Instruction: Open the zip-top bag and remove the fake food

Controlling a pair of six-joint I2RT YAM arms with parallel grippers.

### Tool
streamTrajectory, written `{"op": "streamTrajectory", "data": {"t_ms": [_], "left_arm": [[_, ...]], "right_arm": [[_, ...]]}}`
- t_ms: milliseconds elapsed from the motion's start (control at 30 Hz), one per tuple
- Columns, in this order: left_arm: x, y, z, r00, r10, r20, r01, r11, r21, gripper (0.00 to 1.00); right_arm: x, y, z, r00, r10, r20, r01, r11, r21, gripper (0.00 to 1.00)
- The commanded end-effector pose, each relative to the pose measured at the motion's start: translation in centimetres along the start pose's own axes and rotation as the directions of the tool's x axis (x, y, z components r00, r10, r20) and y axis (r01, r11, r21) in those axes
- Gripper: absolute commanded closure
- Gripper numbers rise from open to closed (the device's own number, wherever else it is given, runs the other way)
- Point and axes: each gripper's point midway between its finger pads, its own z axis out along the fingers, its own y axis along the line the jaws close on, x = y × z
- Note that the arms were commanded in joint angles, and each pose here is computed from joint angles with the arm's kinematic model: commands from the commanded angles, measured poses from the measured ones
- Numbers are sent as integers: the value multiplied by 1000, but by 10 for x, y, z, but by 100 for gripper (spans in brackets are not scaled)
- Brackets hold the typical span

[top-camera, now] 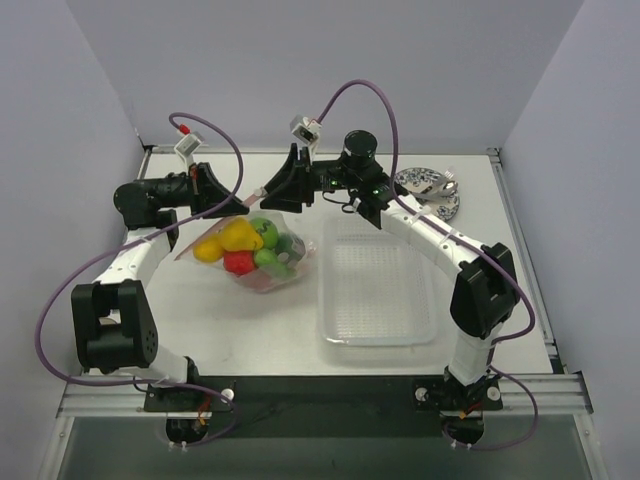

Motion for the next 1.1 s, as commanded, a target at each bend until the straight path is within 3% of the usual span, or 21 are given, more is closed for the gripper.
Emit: {"op": "streamTrajectory", "data": {"t_ms": [0,200,367,467,700,800,833,867,1000,1033,1067], "left_arm": [[14,-26,-6,906,403,-127,-404,914,21,100],[13,-28,-6,904,409,-127,-410,912,22,100],[14,-28,-6,904,407,-127,-408,913,20,100],[13,-28,-6,903,410,-126,-411,911,20,100],[15,-30,-6,902,412,-128,-412,911,22,100],[14,-31,-6,902,413,-126,-414,910,20,100],[14,-30,-6,903,410,-127,-411,911,21,100],[15,-31,-6,902,411,-128,-412,911,20,100],[19,-29,-6,905,406,-126,-407,913,21,100],[21,-28,-6,907,401,-127,-401,916,21,94],[25,-26,-6,912,389,-127,-390,921,21,81]], "right_arm": [[-10,9,2,997,-71,29,72,996,-43,60],[-5,10,7,998,-60,23,61,997,-56,60],[1,11,11,999,-43,14,44,997,-63,69],[9,10,13,1000,-31,-3,31,998,-63,64],[20,7,13,1000,-12,-14,11,998,-58,66],[19,5,13,1000,-13,-11,13,999,-48,81],[19,5,13,1000,-13,-11,13,999,-48,96],[17,6,13,1000,-16,-6,16,999,-48,100],[5,16,14,999,-45,9,46,997,-65,100],[3,18,14,998,-54,11,54,996,-68,100],[-1,20,13,998,-62,16,62,996,-67,100]]}}
